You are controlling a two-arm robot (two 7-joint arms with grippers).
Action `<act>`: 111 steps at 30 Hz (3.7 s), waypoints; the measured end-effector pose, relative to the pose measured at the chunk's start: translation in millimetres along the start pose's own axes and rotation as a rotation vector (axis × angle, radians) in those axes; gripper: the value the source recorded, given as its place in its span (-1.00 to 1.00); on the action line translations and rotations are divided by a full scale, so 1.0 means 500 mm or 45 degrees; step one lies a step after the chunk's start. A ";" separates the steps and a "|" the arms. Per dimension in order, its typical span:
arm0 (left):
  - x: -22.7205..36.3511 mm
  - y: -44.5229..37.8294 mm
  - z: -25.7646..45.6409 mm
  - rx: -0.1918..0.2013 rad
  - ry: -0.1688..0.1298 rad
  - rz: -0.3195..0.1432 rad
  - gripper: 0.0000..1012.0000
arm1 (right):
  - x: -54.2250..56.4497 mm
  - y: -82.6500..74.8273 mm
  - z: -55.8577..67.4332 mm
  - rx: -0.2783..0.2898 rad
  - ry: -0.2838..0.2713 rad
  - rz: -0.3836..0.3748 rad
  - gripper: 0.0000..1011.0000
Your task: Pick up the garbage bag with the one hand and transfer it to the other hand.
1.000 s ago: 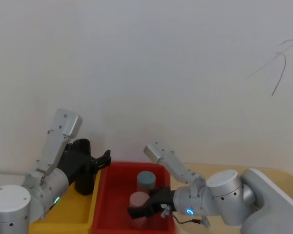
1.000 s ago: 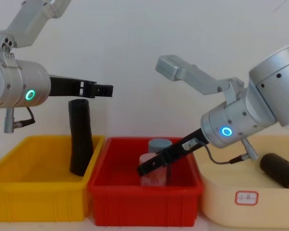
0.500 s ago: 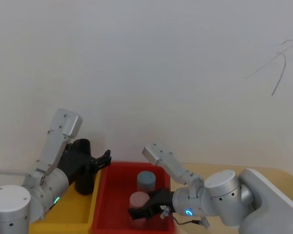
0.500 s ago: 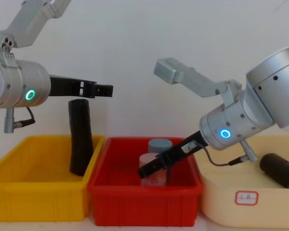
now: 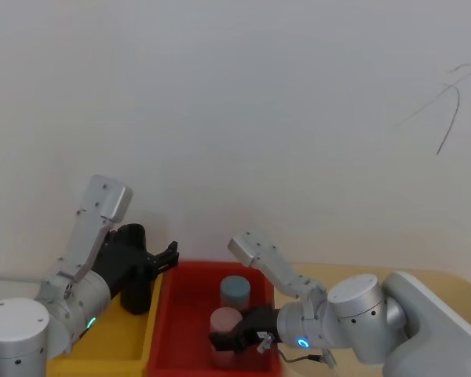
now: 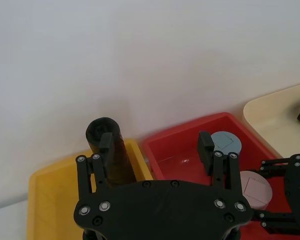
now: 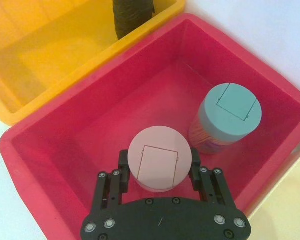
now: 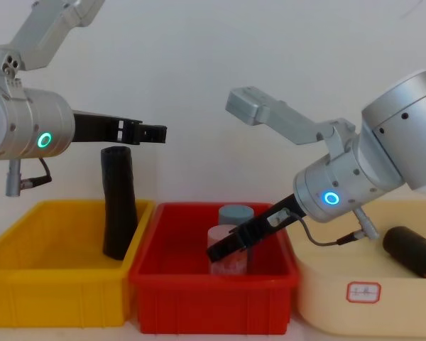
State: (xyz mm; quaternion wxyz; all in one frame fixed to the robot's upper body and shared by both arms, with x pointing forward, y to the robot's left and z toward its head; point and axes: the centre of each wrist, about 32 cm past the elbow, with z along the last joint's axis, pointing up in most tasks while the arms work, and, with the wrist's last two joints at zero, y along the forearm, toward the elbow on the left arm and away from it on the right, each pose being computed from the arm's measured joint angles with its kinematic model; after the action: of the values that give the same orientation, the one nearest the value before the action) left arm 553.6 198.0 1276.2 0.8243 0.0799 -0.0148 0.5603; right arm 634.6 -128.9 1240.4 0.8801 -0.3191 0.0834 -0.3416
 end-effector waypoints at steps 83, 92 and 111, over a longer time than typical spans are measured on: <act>0.000 0.000 0.000 0.000 0.000 0.000 0.98 | 0.104 -0.252 -0.098 0.117 0.357 -0.402 0.31; 0.000 0.000 0.000 0.000 0.000 0.000 0.98 | 0.104 -0.243 -0.124 0.072 0.378 -0.404 0.56; 0.000 0.000 0.000 0.000 0.000 0.000 0.98 | 0.102 -0.240 -0.139 0.059 0.386 -0.418 0.98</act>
State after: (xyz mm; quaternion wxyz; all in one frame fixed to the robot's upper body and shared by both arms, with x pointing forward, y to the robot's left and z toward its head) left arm 553.6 198.0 1276.1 0.8243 0.0800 -0.0148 0.5603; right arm 581.7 -265.0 1263.8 0.7972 -0.2530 0.1539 -0.5262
